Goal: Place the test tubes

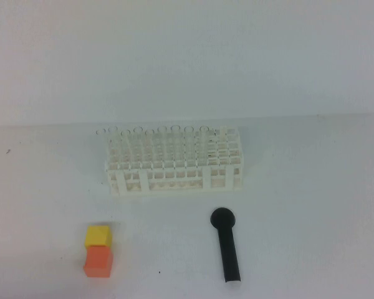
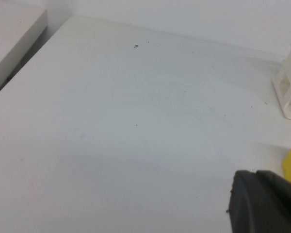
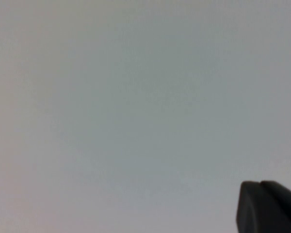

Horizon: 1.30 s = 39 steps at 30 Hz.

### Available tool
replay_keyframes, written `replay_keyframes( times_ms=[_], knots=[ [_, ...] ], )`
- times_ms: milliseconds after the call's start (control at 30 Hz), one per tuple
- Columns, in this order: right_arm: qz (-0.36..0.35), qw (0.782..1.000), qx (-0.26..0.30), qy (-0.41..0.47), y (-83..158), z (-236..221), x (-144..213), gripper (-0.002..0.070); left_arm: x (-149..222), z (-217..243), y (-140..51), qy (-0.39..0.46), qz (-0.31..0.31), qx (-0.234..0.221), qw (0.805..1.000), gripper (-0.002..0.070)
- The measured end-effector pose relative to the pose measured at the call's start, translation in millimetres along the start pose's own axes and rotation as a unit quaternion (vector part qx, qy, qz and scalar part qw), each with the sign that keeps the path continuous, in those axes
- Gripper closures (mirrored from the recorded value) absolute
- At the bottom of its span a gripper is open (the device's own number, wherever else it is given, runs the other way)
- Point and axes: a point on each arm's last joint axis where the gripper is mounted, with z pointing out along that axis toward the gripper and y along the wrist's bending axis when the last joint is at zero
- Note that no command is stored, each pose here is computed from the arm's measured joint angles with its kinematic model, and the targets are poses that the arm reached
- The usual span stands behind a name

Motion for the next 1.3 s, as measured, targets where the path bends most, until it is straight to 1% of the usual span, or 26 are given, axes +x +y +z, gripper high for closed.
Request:
replay_keyframes(
  times_ms=[100, 267, 433, 533, 600, 667, 700, 733, 767, 833, 900, 933, 1000, 1133, 1267, 1300],
  knots=[
    [-0.012, 0.999, 0.037, -0.019, -12, -20, -2, 0.0678, 0, 0, 0.0, 0.000, 0.000, 0.000, 1.000, 0.0676],
    [-0.039, 0.997, 0.056, -0.029, -16, -30, -5, 0.0678, 0, 0, 0.0, -0.001, 0.000, 0.000, 1.000, 0.0676],
    [-0.056, 0.996, 0.059, -0.026, -16, -30, -5, 0.0678, 0, 0, 0.0, -0.001, 0.000, 0.000, 1.000, 0.0676],
    [-0.055, 0.996, 0.058, -0.027, -16, -30, -5, 0.0678, 0, 0, 0.0, -0.001, 0.000, 0.000, 1.000, 0.0676],
    [-0.054, 0.997, 0.048, -0.027, -14, -27, -4, 0.0678, 0, 0, 0.0, -0.001, 0.000, 0.000, 1.000, 0.0676],
    [-0.027, 0.999, 0.030, -0.023, -11, -24, -2, 0.0678, 0, 0, 0.0, -0.001, 0.000, 0.000, 1.000, 0.0676],
    [-0.017, 1.000, 0.017, -0.015, -9, -21, 0, 0.0678, 0, 0, 0.0, -0.001, 0.000, 0.000, 1.000, 0.0676],
    [-0.033, 0.999, 0.007, 0.000, -7, -19, 3, 0.0678, 0, 0, 0.0, -0.001, 0.000, 0.000, 1.000, 0.0676],
    [-0.021, 1.000, -0.004, 0.023, -5, -18, 8, 0.0678, 0, 0, 0.0, -0.001, 0.000, 0.000, 1.000, 0.0676],
    [0.015, 0.996, -0.006, 0.092, -4, -16, 22, 0.0678, 0, 0, 0.0, -0.001, 0.000, 0.000, 1.000, 0.0676],
    [0.059, 0.984, 0.029, 0.168, -9, -17, 37, 0.0678, 0, 0, 0.0, -0.001, 0.000, 0.000, 1.000, 0.0676],
    [0.081, 0.977, 0.047, 0.193, -11, -17, 43, 0.0678, 0, 0, 0.0, -0.001, 0.000, 0.000, 1.000, 0.0676],
    [0.084, 0.966, 0.070, 0.235, -14, -15, 53, 0.0678, 0, 0, 0.0, -0.001, 0.000, 0.000, 1.000, 0.0676],
    [0.075, 0.962, 0.070, 0.254, -13, -5, 61, 0.0678, 0, 0, 0.0, -0.002, 0.000, 0.000, 1.000, 0.0676],
    [0.067, 0.967, 0.072, 0.233, -13, -6, 71, 0.0678, 0, 0, 0.0, -0.001, 0.000, 0.000, 1.000, 0.0676],
    [0.067, 0.968, 0.076, 0.230, -12, -11, 80, 0.0678, 0, 0, 0.0, 0.002, 0.000, 0.000, 1.000, 0.0676]
  ],
)
